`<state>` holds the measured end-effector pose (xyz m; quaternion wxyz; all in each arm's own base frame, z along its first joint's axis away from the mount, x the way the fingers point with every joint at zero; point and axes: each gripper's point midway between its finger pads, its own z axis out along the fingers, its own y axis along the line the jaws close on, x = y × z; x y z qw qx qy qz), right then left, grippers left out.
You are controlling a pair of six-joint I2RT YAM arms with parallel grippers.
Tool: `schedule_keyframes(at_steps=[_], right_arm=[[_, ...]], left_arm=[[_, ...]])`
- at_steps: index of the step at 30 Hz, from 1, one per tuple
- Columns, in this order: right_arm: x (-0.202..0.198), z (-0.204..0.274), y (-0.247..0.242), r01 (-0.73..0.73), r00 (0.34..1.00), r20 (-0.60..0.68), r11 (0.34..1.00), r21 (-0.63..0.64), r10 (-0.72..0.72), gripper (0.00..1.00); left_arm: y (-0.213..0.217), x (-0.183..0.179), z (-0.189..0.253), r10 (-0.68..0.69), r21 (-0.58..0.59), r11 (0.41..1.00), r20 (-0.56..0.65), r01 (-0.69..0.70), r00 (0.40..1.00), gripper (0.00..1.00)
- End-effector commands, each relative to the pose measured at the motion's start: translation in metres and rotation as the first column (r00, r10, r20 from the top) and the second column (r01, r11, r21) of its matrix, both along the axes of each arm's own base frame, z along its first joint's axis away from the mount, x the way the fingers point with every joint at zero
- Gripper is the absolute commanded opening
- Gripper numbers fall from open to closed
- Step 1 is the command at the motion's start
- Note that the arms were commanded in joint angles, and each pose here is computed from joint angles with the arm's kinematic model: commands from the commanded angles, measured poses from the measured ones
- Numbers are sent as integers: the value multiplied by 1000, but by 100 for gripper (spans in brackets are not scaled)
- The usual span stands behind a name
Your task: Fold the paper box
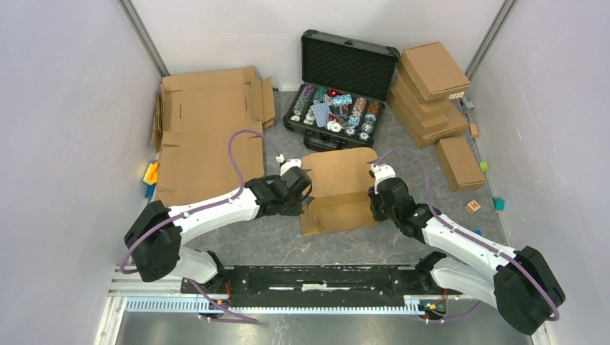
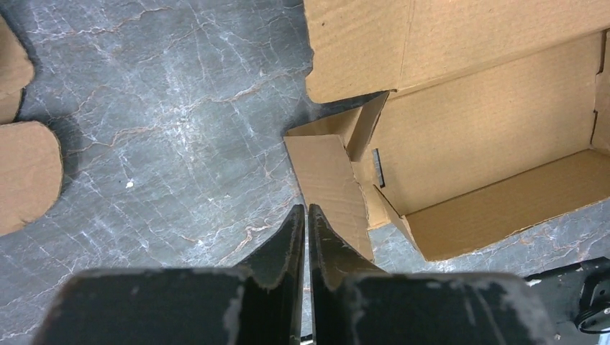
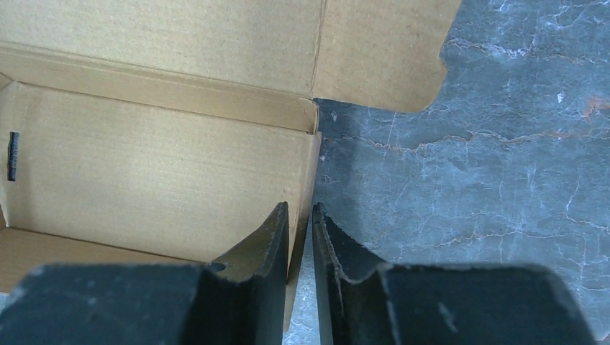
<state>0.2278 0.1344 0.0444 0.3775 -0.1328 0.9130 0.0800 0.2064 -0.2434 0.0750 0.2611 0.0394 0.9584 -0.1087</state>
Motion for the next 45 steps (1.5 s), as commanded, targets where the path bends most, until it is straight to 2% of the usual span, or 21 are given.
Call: schedule_keyframes(at_steps=[1,4,5,7,8,13,19,21,22,23,25,27,28,33,37,39,40,45], right_arm=[[7,8,-3,24,999,47,1000,5,-25,21],[8,7,-4,30,998,47,1000,2,-31,21],[8,7,-3,30,999,44,1000,1,-30,21],[7,6,-3,28,999,43,1000,0,-28,21],[7,6,-4,29,999,43,1000,0,-29,21],[8,9,-1,27,998,49,1000,12,-28,21],[8,10,-3,32,998,55,999,13,-32,21],[8,12,-3,32,998,59,999,16,-33,21],[8,12,-3,33,998,59,999,16,-34,21],[8,13,-3,33,998,61,999,19,-34,21],[8,14,-3,33,997,67,999,25,-35,21],[8,15,-2,33,997,70,999,30,-35,21],[8,15,-2,33,997,69,999,29,-35,21],[8,12,-3,35,997,65,999,24,-37,21],[8,11,-4,40,997,67,999,23,-41,21],[7,11,-3,37,997,70,999,25,-39,21],[8,12,-3,37,996,74,999,27,-39,21],[8,13,-4,40,996,83,999,30,-42,22]], left_arm=[[-2,5,19,-12,-10,1000,38,12,999,10],[-6,6,25,-28,-25,999,45,29,999,7],[-6,5,26,-30,-28,999,45,32,999,20],[-9,3,26,-46,-41,998,37,47,998,58],[-11,2,26,-49,-49,997,38,51,998,66],[-25,2,21,-57,-78,995,47,61,997,76],[-18,17,14,20,1,1000,117,-21,993,99],[6,26,18,175,59,981,155,-186,972,100],[27,26,18,293,89,946,177,-311,940,100],[37,25,18,344,86,927,190,-364,920,100],[31,26,21,303,28,949,209,-315,930,100],[29,23,25,315,-28,948,207,-316,926,92],[25,21,27,299,-47,954,203,-296,932,91],[-7,10,27,222,-74,974,130,-214,966,87],[-32,3,22,139,-36,990,105,-136,985,82],[-36,-1,14,110,25,993,73,-112,991,71],[-36,-2,12,104,54,993,62,-107,993,69],[-27,-7,-4,135,119,983,32,-137,990,68]])
